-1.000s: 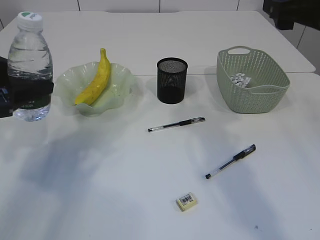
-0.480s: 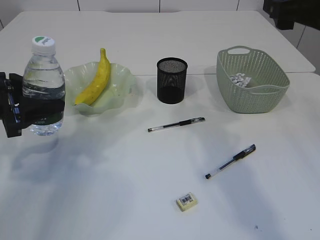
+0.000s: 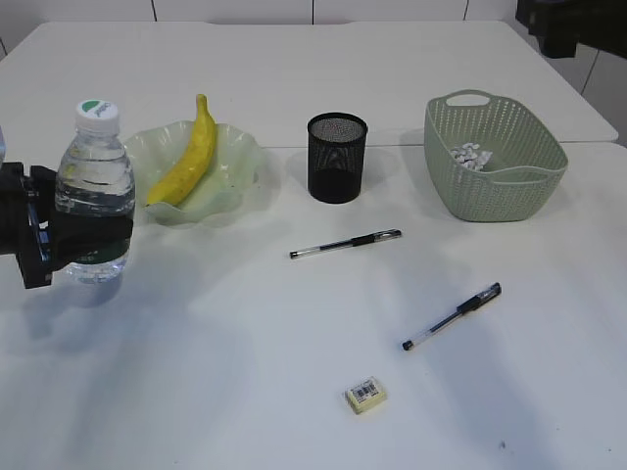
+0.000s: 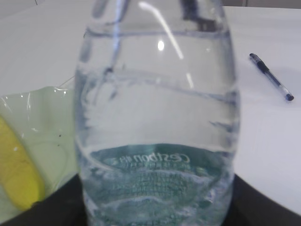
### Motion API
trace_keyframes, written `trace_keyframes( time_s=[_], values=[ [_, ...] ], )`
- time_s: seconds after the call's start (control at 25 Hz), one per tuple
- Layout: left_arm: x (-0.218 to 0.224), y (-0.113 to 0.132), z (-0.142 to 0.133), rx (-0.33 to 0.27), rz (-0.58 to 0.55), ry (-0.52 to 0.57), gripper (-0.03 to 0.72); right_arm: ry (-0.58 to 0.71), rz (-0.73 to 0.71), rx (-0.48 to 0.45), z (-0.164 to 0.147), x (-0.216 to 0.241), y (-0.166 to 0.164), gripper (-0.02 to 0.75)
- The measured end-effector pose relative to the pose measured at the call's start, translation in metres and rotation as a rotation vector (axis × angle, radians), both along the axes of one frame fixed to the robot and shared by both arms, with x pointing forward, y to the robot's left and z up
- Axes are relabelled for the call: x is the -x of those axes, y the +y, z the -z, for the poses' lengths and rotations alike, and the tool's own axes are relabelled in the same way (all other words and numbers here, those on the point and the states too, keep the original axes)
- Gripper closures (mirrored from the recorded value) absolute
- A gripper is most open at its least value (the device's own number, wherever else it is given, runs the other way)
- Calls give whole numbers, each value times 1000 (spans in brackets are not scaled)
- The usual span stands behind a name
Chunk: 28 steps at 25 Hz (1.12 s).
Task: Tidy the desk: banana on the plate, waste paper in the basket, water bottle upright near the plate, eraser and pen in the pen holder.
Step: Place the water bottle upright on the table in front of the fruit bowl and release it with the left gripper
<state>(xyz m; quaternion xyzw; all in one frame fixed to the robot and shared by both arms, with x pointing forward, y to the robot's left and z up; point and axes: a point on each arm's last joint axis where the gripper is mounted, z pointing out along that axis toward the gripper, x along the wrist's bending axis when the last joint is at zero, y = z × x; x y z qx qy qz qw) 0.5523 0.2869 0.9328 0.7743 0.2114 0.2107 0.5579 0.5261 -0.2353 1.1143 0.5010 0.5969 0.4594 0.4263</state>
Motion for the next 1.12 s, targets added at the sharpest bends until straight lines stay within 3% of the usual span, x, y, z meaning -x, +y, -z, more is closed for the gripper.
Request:
trace_keyframes(
  time_s=[0.48, 1.12],
  values=[
    [-2, 1, 17, -17, 11, 14, 305, 0, 0, 0, 0, 0, 0, 152],
    [-10, 3, 11, -8, -2, 1, 305, -3, -15, 3, 0, 1, 5, 152]
  ],
)
